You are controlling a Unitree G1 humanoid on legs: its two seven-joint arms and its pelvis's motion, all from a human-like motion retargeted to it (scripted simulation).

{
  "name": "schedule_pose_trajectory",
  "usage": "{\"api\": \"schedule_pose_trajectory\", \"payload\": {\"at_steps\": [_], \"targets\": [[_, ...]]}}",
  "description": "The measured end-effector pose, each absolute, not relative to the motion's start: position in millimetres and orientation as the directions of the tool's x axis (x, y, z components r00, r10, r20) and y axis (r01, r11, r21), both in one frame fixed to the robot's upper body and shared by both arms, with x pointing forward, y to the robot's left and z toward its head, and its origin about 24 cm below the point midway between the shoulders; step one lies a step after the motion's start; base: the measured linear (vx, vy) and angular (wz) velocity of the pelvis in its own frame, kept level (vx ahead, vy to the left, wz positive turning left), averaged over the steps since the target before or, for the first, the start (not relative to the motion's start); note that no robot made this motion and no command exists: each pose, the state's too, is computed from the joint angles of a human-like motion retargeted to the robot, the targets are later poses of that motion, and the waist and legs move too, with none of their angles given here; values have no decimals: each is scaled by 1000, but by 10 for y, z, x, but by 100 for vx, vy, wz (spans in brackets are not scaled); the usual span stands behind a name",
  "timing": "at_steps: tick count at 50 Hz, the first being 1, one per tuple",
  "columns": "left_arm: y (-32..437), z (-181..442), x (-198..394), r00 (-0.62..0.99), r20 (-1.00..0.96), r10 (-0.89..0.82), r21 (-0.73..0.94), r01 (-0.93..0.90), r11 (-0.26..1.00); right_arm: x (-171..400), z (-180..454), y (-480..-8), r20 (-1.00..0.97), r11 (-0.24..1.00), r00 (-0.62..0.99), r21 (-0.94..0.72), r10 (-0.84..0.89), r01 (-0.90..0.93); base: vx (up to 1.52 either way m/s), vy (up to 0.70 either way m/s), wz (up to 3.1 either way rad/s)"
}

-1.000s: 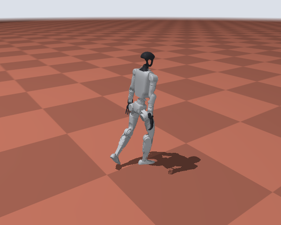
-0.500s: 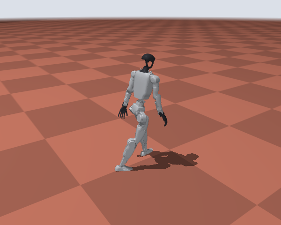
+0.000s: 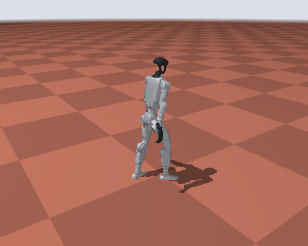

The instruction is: Walk run

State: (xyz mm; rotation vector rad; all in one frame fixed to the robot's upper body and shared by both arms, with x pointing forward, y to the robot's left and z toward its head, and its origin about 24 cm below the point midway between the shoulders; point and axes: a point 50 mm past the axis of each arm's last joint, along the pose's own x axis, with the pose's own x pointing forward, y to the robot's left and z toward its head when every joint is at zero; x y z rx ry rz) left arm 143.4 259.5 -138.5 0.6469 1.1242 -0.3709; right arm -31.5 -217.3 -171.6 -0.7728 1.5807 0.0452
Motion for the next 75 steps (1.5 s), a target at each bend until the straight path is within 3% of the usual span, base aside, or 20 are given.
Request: {"api": "schedule_pose_trajectory", "payload": {"at_steps": [7,19,27,33,39,45,53,61,68,75], "targets": [[2506,-1391,1443,459,-888,25,323,585,743,-251,-1724,-2158,-899,784,38,-401,-437,-475,75,3,15],[2362,-1708,215,-30,-999,33,1,724,690,138,-1728,-2210,-883,749,180,-464,-434,-473,81,-6,33],[2294,-1726,-160,-57,-997,52,-5,719,695,719,-1648,-2308,-820,610,367,-573,-440,-548,57,-3,2],[2116,-1744,-361,-160,-987,-9,-113,651,751,1116,-1560,-2310,-760,576,493,-646,-424,-501,53,7,-35],[2114,-1741,-352,-214,-976,-33,-169,662,730,1221,-1530,-2222,-703,573,582,-694,-409,-435,68,10,-11],[2232,-1737,-183,-140,-990,13,-93,722,686,825,-1619,-2211,-740,580,536,-663,-406,-474,85,16,-52],[2322,-1720,-59,-67,-998,20,-33,710,703,150,-1694,-2251,-824,577,350,-563,-445,-592,75,20,-47],[2724,-1577,602,101,-981,168,190,709,679,-70,-1722,-2153,-865,683,241,-497,-441,-535,49,8,39],[2671,-1395,1346,352,-933,79,298,628,719,-204,-1727,-2100,-885,688,193,-453,-423,-567,59,2,39],[2320,-1374,1523,525,-849,-64,223,465,857,-164,-1730,-2143,-910,695,140,-391,-390,-603,77,3,13]]}}
